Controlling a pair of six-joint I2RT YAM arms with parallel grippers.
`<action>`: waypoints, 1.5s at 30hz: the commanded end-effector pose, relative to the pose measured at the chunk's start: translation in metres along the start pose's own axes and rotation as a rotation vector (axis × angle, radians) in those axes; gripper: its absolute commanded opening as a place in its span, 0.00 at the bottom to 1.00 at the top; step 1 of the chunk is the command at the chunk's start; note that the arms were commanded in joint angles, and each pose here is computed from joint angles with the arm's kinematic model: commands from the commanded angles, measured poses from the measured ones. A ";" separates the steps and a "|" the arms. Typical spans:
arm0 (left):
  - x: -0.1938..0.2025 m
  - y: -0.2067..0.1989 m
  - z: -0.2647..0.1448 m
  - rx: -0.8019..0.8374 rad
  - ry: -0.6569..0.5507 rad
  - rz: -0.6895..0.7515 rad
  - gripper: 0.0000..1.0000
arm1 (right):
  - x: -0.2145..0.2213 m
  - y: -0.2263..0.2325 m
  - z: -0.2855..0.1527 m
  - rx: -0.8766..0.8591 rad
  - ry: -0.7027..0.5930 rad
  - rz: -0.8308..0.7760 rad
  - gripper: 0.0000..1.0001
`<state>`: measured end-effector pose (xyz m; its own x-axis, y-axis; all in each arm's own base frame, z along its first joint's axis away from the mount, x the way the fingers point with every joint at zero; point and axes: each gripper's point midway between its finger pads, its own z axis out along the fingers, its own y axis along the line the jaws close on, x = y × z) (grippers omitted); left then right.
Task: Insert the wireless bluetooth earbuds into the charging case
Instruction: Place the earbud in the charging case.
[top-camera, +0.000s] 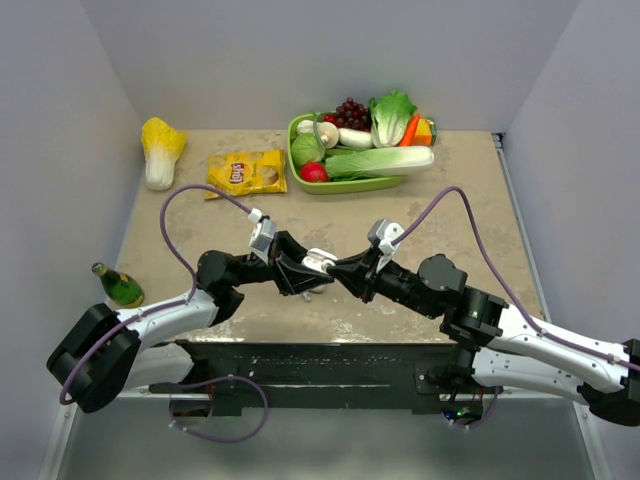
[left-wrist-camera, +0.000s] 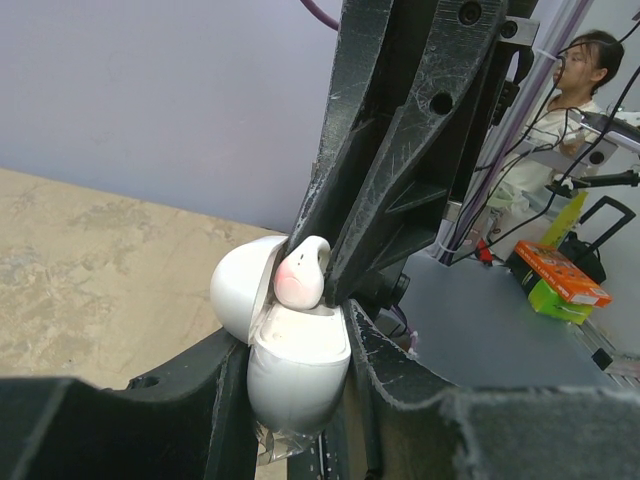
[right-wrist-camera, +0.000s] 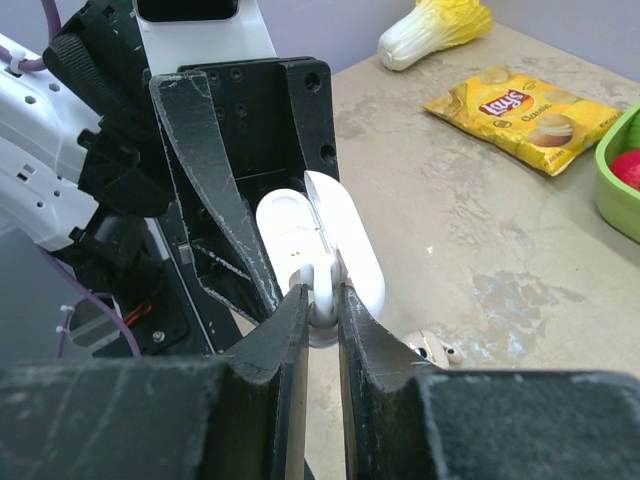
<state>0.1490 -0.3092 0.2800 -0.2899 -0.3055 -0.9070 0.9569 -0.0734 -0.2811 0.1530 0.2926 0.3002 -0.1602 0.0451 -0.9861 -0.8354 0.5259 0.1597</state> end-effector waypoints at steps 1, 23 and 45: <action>-0.095 -0.086 -0.008 0.295 -0.382 0.489 0.00 | 0.025 -0.002 -0.001 0.001 0.089 -0.004 0.00; -0.093 -0.085 -0.011 0.285 -0.384 0.486 0.00 | 0.026 -0.007 -0.001 0.035 0.092 0.013 0.31; -0.086 -0.074 -0.017 0.210 -0.405 0.486 0.00 | -0.029 -0.056 -0.059 0.303 -0.198 0.160 0.54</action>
<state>0.1513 -0.3067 0.2820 -0.2671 -0.3365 -0.9030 0.9625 -0.0479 -0.2669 0.1556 0.2463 0.3096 -0.1850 0.1714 -0.9677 -0.7410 0.6225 0.2519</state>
